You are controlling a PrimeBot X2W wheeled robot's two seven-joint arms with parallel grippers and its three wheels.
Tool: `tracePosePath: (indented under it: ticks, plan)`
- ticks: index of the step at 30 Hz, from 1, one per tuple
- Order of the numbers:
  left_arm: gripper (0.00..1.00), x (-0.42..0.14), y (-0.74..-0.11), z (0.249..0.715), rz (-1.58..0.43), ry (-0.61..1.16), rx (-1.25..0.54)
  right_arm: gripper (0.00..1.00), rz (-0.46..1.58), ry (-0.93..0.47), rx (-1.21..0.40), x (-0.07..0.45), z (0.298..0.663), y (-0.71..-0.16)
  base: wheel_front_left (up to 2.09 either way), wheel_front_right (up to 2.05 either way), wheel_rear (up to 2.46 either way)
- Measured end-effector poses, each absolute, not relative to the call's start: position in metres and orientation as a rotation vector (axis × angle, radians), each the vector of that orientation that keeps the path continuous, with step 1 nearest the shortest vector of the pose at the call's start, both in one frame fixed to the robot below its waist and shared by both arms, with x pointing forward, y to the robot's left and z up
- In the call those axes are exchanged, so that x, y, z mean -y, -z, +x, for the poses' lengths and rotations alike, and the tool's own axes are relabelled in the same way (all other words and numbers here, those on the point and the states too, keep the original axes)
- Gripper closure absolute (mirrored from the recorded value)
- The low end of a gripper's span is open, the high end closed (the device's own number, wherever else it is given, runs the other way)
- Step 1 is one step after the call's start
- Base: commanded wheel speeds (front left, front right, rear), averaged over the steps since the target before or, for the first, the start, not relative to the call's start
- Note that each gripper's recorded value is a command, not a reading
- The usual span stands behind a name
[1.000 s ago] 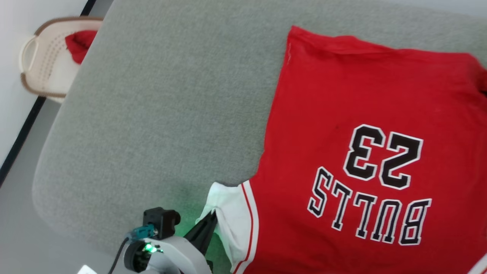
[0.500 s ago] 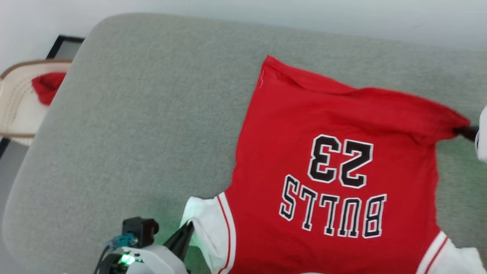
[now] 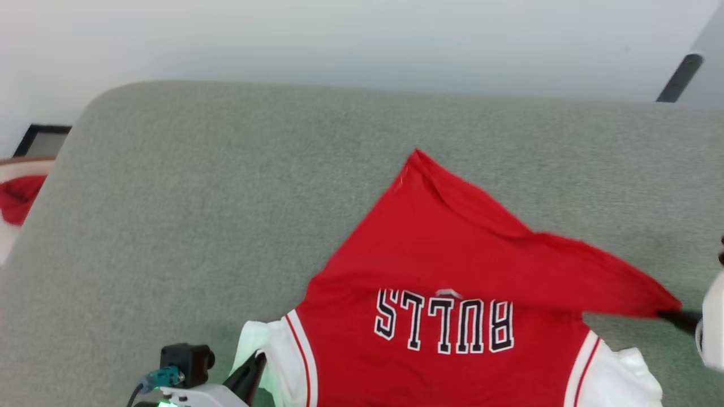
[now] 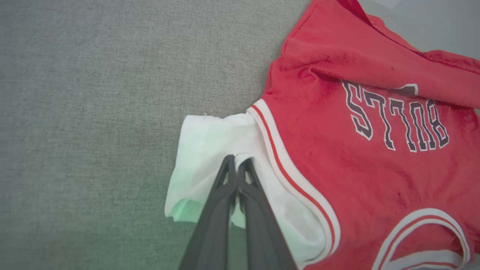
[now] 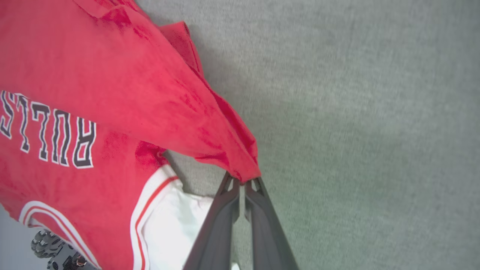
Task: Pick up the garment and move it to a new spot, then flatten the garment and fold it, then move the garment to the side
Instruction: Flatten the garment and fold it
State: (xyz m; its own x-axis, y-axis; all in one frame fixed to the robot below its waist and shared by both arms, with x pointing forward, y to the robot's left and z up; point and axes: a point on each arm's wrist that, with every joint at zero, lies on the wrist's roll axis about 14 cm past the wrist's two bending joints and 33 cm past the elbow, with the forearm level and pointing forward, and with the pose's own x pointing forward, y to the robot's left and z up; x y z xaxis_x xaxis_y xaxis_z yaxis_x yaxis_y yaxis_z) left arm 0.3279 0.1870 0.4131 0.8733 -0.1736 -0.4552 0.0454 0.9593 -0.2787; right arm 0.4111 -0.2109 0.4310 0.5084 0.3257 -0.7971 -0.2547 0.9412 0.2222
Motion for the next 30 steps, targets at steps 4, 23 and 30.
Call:
tracePosePath:
  ticks: [4, 23, 30]
  plan:
    - [1.0, -0.18, -0.418, 0.329, -0.261, 0.143, -0.486, 1.0, 0.118, -0.295, -0.989, 0.229, 0.381, -0.423, 0.0, 0.0, 0.0]
    - [1.0, -0.165, -0.424, 0.331, -0.247, 0.204, -0.475, 0.0, 0.213, -0.196, -0.995, 0.235, 0.322, -0.4, 0.0, 0.0, 0.0]
    - [1.0, -0.167, -0.423, 0.331, -0.243, 0.201, -0.476, 0.0, 0.168, -0.232, -0.916, 0.228, 0.34, -0.425, 0.0, 0.0, 0.0]
